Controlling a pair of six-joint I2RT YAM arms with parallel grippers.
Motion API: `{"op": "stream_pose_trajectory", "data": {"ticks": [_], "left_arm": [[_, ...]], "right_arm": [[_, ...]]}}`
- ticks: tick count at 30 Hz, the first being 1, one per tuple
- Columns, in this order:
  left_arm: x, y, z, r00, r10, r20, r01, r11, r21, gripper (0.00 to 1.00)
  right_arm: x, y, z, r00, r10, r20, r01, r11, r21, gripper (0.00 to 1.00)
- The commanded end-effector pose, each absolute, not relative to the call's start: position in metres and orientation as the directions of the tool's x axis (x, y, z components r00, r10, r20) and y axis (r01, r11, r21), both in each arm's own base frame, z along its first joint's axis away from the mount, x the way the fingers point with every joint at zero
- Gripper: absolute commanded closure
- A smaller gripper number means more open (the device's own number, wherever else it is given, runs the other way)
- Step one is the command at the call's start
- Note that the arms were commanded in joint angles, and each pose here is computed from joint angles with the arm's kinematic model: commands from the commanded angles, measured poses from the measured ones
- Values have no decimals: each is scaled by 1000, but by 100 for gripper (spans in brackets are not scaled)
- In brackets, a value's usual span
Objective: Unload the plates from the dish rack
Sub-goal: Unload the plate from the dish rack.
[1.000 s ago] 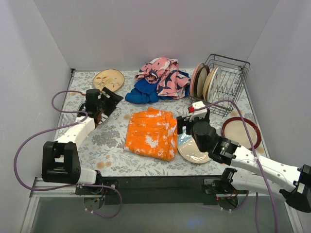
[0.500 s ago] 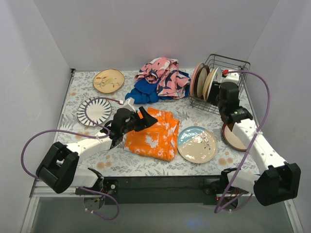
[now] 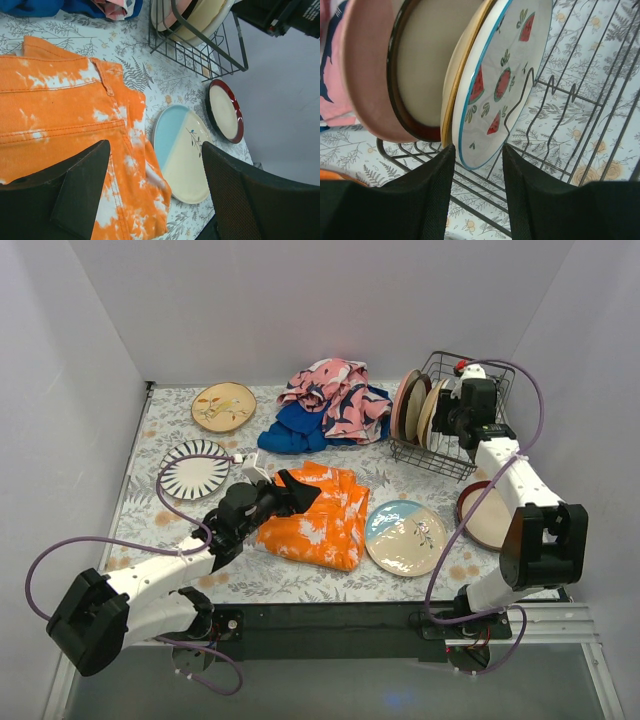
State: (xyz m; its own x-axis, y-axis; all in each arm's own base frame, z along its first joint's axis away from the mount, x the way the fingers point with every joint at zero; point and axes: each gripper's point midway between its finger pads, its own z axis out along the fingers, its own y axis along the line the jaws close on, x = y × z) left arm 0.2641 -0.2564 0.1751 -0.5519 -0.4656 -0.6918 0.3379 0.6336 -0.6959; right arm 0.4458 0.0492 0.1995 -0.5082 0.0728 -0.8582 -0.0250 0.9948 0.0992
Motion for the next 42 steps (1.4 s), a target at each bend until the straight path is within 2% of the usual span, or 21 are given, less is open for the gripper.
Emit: {"op": "stream_pose_trajectory", "data": {"ticks": [1, 8, 15, 25, 28, 34, 42], "left_arm": [[265, -254, 184, -517, -480, -709, 357, 632, -687, 27], [265, -254, 183, -523, -480, -705, 345, 637, -689, 27], [266, -254, 183, -519, -482, -706, 344, 638, -689, 27], [267, -253, 179, -520, -479, -707, 335, 647, -685, 28], [267, -253, 179, -520, -481, -706, 335, 646, -686, 28], [267, -253, 178, -522, -479, -705, 334, 646, -686, 28], [267, -253, 178, -522, -479, -705, 334, 646, -686, 28]], "right_arm": [[460, 61, 206, -493, 47, -869, -104, 988, 112, 52], [466, 57, 193, -503, 29, -864, -91, 992, 86, 58], [462, 38, 190, -500, 35, -865, 11, 999, 34, 66], [458, 27, 176, -518, 65, -853, 114, 993, 6, 66], [462, 27, 168, -530, 73, -845, 123, 992, 9, 61], [477, 34, 156, -547, 65, -834, 95, 995, 15, 60], [479, 31, 159, -515, 85, -853, 121, 992, 26, 66]]}}
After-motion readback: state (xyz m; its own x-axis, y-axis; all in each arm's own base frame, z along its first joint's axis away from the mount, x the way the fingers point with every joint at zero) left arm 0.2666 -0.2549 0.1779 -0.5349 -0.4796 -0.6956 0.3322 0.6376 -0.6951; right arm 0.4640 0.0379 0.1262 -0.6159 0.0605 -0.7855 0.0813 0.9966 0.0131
